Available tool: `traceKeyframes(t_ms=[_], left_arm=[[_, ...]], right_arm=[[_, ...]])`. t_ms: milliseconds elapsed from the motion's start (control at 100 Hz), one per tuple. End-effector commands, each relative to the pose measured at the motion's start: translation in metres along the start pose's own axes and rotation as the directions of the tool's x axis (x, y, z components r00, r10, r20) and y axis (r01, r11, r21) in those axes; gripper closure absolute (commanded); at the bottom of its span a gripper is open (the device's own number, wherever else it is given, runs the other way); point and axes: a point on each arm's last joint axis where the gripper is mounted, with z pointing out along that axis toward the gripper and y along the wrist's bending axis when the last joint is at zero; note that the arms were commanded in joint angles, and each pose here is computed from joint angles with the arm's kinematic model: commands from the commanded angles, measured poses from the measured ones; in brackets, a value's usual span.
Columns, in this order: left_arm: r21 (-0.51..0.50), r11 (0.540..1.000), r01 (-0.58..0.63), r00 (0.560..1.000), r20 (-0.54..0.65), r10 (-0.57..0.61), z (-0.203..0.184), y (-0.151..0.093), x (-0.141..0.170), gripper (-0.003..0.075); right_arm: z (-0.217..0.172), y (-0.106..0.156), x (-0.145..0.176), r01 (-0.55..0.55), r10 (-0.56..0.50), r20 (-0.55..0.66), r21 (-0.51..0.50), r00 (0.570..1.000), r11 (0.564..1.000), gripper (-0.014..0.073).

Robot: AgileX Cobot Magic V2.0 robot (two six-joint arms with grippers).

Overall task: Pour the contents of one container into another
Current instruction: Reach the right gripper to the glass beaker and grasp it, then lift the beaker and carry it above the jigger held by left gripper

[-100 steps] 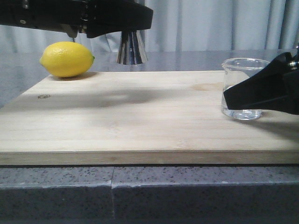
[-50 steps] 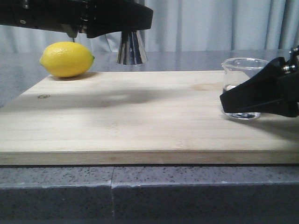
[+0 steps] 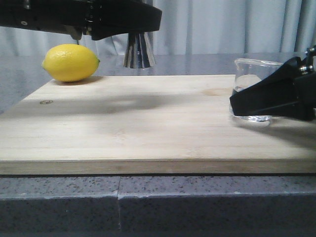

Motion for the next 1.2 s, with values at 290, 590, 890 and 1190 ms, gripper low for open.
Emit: traceKeyframes(t_ms=[290,590,890,1190], left_arm=[[0.042,0.999,-0.034,0.988,0.151,0.028,-0.005,-0.007,-0.033,0.0739],[0.056,0.998,-0.016,0.991,0.135,0.008,-0.005,-0.008,-0.032,0.0739],[0.094,0.995,-0.016,0.991,0.135,0.003,0.004,-0.016,-0.033,0.0739],[0.135,0.991,-0.002,0.991,0.129,-0.016,0.016,-0.026,-0.034,0.0739]], right_arm=[[-0.004,-0.004,-0.037,0.067,-0.064,0.143,-0.017,0.988,0.998,0.0517],[-0.010,-0.016,-0.092,0.196,-0.197,0.181,0.025,0.963,0.980,0.0517],[-0.029,-0.018,-0.157,0.326,-0.324,0.183,0.022,0.928,0.945,0.0517],[-0.054,-0.010,-0.204,0.437,-0.433,0.133,-0.004,0.891,0.899,0.0517]])
